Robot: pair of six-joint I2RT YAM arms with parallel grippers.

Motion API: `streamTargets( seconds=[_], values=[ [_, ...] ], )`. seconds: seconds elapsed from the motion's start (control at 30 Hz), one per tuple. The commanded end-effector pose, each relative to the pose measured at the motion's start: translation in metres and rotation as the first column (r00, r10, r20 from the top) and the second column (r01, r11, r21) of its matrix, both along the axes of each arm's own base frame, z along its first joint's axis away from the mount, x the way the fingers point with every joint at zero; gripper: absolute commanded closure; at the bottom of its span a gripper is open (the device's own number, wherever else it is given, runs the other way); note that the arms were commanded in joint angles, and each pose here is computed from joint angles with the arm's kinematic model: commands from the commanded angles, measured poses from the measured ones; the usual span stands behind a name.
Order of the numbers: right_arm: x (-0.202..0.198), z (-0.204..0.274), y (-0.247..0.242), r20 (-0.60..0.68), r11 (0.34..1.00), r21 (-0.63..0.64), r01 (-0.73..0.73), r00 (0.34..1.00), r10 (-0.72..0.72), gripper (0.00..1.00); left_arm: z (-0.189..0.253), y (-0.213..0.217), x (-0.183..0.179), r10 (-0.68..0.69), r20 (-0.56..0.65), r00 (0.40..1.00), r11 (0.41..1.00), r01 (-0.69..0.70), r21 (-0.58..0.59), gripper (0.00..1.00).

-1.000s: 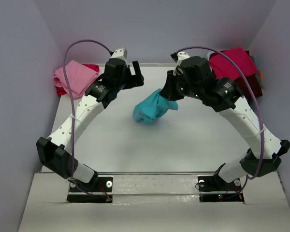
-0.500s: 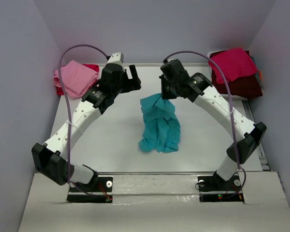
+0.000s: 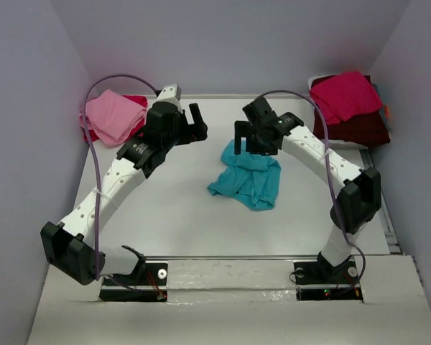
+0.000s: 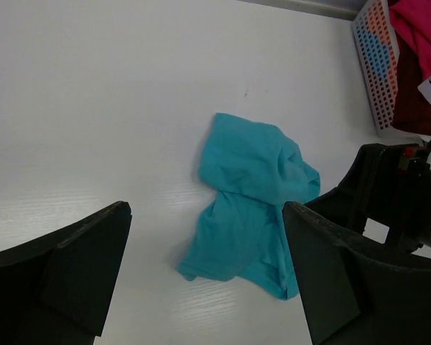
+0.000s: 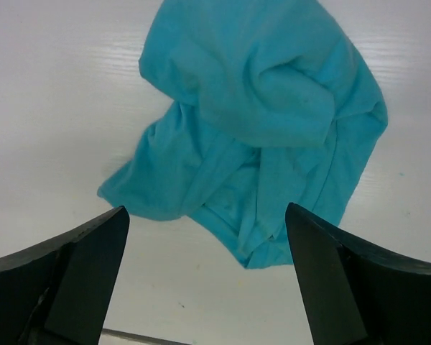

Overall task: Fold and stack the t-shirts
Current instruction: Move the tshirt to the center of the board, then flatten out the tshirt

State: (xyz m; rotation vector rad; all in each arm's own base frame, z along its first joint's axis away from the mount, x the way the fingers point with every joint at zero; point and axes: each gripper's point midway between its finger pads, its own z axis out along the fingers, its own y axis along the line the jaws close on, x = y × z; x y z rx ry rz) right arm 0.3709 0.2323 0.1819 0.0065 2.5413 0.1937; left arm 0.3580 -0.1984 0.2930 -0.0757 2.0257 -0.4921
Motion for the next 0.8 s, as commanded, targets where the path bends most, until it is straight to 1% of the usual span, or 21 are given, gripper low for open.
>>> streamTargets(
  seconds=[0.0,0.07,0.1,0.17,0.2,0.27,0.3,0.37,0.47,0.5,0.63,0.77],
  values=[
    [-0.022,0.026,-0.001,0.062,0.993,0.114,0.002,0.998,-0.009,0.07,0.014,-0.005,-0.006,-0.029,0.047,0.998,0.998,0.032,-0.052,0.01],
    [-0.036,0.019,-0.003,0.052,0.990,0.139,0.014,0.998,-0.021,0.12,0.008,-0.010,-0.008,-0.045,0.036,0.998,0.998,0.047,-0.047,0.01],
    [-0.048,-0.003,-0.008,0.009,0.991,0.133,0.028,1.000,-0.030,0.22,0.001,-0.011,-0.007,-0.049,0.019,0.999,0.998,0.050,-0.036,0.01],
    [-0.059,-0.029,-0.013,-0.040,0.992,0.120,0.045,0.998,-0.041,0.39,-0.003,-0.013,-0.006,-0.057,0.009,0.998,0.998,0.057,-0.034,0.01],
    [-0.068,-0.046,-0.013,-0.073,0.991,0.125,0.039,0.997,-0.030,0.43,-0.004,-0.015,-0.007,-0.066,0.006,0.998,0.997,0.066,-0.038,0.01],
    [-0.076,-0.060,-0.008,-0.101,0.990,0.136,0.026,0.995,-0.012,0.43,-0.004,-0.017,-0.006,-0.070,0.008,0.997,0.996,0.071,-0.049,0.01],
    [-0.078,-0.073,-0.009,-0.123,0.992,0.125,0.030,0.992,-0.014,0.43,-0.003,-0.018,-0.007,-0.074,0.009,0.997,0.996,0.074,-0.053,0.01],
    [-0.082,-0.082,-0.002,-0.140,0.993,0.114,0.010,0.990,0.006,0.43,-0.002,-0.018,-0.007,-0.074,0.009,0.997,0.996,0.074,-0.053,0.01],
    [-0.080,-0.097,0.007,-0.163,0.994,0.111,-0.005,0.986,0.023,0.43,-0.004,-0.016,-0.007,-0.070,0.005,0.998,0.997,0.070,-0.044,0.01],
    [-0.078,-0.103,0.011,-0.173,0.993,0.115,-0.010,0.985,0.030,0.46,-0.003,-0.015,-0.007,-0.068,0.007,0.998,0.997,0.068,-0.042,0.01],
    [-0.075,-0.111,0.020,-0.184,0.992,0.122,-0.023,0.982,0.045,0.50,-0.006,-0.013,-0.007,-0.062,0.005,0.998,0.998,0.062,-0.027,0.01],
    [-0.075,-0.119,0.025,-0.202,0.993,0.111,-0.026,0.978,0.048,0.56,-0.006,-0.013,-0.006,-0.061,0.005,0.998,0.998,0.061,-0.024,0.01]
  ],
)
